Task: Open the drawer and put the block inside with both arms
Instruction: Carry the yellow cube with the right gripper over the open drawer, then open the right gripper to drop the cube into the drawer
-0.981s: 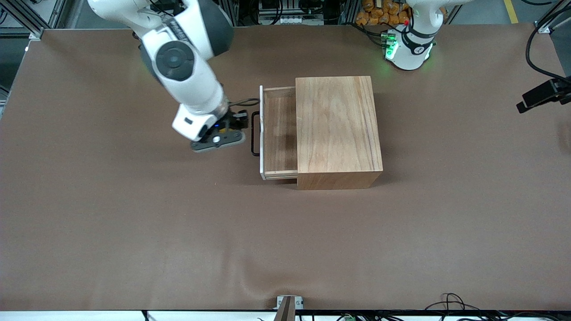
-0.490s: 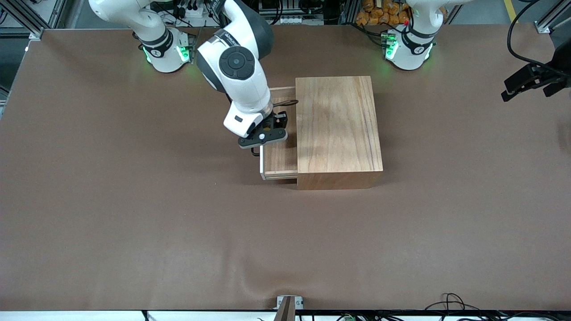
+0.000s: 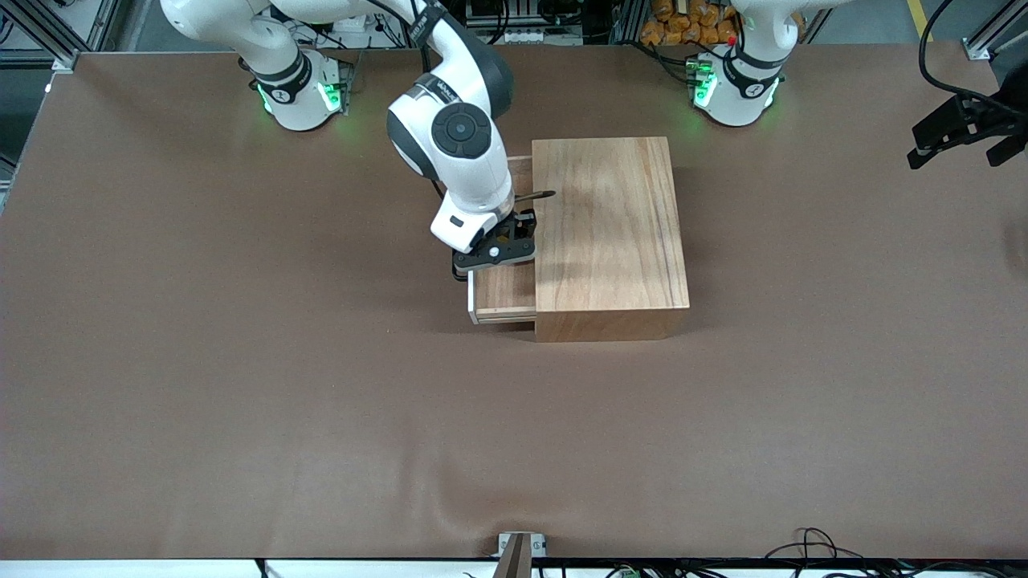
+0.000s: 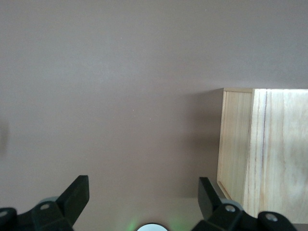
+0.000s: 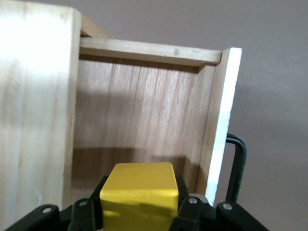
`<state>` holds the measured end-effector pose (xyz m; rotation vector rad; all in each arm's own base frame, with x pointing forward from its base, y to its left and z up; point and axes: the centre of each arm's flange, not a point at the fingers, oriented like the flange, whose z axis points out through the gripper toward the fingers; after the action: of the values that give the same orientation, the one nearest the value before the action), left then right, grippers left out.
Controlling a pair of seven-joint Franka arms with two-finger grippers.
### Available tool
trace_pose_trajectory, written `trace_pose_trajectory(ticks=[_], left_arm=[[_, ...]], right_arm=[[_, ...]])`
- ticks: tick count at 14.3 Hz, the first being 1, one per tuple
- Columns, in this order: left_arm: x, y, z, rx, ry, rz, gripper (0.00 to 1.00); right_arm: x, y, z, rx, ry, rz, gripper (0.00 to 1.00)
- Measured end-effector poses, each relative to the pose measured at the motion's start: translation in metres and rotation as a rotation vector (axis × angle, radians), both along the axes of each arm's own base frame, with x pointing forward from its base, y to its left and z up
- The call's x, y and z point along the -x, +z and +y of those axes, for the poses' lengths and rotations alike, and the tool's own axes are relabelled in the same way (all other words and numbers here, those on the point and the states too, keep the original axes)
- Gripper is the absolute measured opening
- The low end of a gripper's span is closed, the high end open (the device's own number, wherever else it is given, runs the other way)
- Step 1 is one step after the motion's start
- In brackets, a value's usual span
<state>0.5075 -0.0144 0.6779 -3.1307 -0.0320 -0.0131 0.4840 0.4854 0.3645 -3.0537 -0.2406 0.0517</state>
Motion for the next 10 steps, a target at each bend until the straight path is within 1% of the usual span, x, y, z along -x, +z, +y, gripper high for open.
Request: trace_pose_trajectory(ticks=[1, 2, 3, 6, 10], left_arm=[[0.0, 0.0, 0.0, 0.0, 0.0, 0.001, 1.0], [0.0, -0.001, 0.0, 0.0, -0.001, 0.001, 1.0], [0.0, -0.001, 0.0, 0.0, -0.001, 0.002, 1.0], [0.0, -0.001, -0.001, 0.0, -0.005, 0.001, 1.0], [-0.001, 0.0, -0.007, -0.001, -0.017, -0.004, 1.0]], right_arm=[[-0.001, -0.002, 0.0, 0.003, -0.004, 0.002, 0.56], [-0.002, -0.003, -0.001, 0.004, -0.016, 0.002, 0.61], [-0.002, -0.001, -0.001, 0.003, -0.031, 0.0, 0.72], [-0.003, 0.003, 0.0, -0.002, -0.047, -0.005, 0.99], [-0.011, 0.018, -0.005, -0.007, -0.061, -0.019, 1.0]])
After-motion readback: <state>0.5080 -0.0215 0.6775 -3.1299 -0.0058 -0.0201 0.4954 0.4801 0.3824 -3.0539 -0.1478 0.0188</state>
